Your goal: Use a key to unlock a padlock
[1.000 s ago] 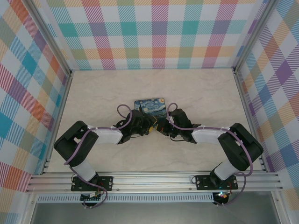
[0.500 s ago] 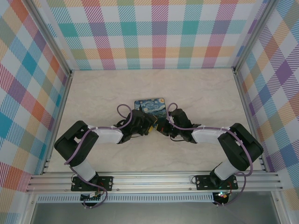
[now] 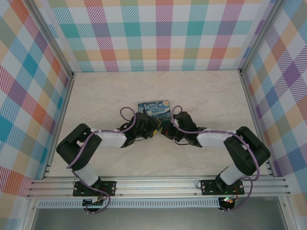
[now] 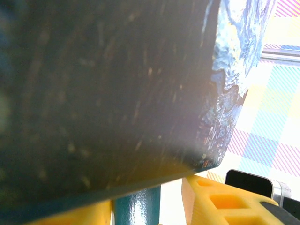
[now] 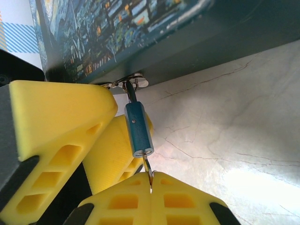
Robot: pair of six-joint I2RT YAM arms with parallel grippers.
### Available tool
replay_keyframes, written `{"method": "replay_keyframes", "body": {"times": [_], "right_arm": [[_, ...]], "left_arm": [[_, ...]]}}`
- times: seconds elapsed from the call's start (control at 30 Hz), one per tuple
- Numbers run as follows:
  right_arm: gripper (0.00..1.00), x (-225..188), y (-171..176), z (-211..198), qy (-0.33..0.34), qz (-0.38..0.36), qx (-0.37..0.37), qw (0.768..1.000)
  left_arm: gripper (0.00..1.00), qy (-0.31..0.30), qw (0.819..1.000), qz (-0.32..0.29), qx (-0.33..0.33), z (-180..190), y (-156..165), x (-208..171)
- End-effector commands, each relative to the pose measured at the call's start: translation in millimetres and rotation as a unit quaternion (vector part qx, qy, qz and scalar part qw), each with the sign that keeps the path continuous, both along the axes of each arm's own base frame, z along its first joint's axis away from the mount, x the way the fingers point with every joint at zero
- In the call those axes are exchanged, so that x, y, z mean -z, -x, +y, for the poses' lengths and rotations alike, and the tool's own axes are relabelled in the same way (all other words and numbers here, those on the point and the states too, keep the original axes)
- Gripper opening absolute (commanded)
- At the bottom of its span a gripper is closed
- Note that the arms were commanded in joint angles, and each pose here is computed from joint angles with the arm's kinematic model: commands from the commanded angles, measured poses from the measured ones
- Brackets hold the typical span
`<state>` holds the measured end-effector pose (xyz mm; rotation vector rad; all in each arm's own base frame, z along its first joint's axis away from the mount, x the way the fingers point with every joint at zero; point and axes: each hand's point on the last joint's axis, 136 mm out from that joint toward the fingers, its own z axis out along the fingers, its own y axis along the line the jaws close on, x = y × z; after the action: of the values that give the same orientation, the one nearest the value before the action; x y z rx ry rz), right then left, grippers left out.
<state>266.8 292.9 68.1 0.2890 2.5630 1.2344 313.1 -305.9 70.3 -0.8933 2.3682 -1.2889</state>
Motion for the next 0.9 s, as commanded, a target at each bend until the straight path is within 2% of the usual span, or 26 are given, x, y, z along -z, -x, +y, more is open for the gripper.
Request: {"method": "replay_keyframes", "body": {"times": [0.0, 0.13, 0.6, 0.7, 0.87], "right_arm": [[0.03, -3.7, 1.8, 4.4, -0.012, 0.009, 0.001, 1.0], [0.03, -3.0, 2.4, 4.8, -0.029, 0.028, 0.018, 0.999], [0.03, 2.0, 0.6, 4.9, -0.072, 0.075, 0.065, 0.992], [0.04, 0.7, 0.4, 4.9, -0.071, 0.076, 0.065, 0.992], [0.06, 2.6, 1.1, 2.4, -0.069, 0.08, 0.071, 0.992]], "left_arm": [[0.39, -0.018, 0.997, 0.075, -0.006, 5.6, 18.8, 35.5], [0.36, -0.015, 0.997, 0.07, -0.005, 4.4, 19.0, 31.6], [0.4, -0.011, 0.997, 0.076, 0.001, 0.3, 22.5, 34.0], [0.37, -0.01, 0.997, 0.076, 0.001, -0.7, 22.9, 34.6], [0.26, -0.007, 0.997, 0.07, 0.002, -2.7, 21.3, 30.5]]}}
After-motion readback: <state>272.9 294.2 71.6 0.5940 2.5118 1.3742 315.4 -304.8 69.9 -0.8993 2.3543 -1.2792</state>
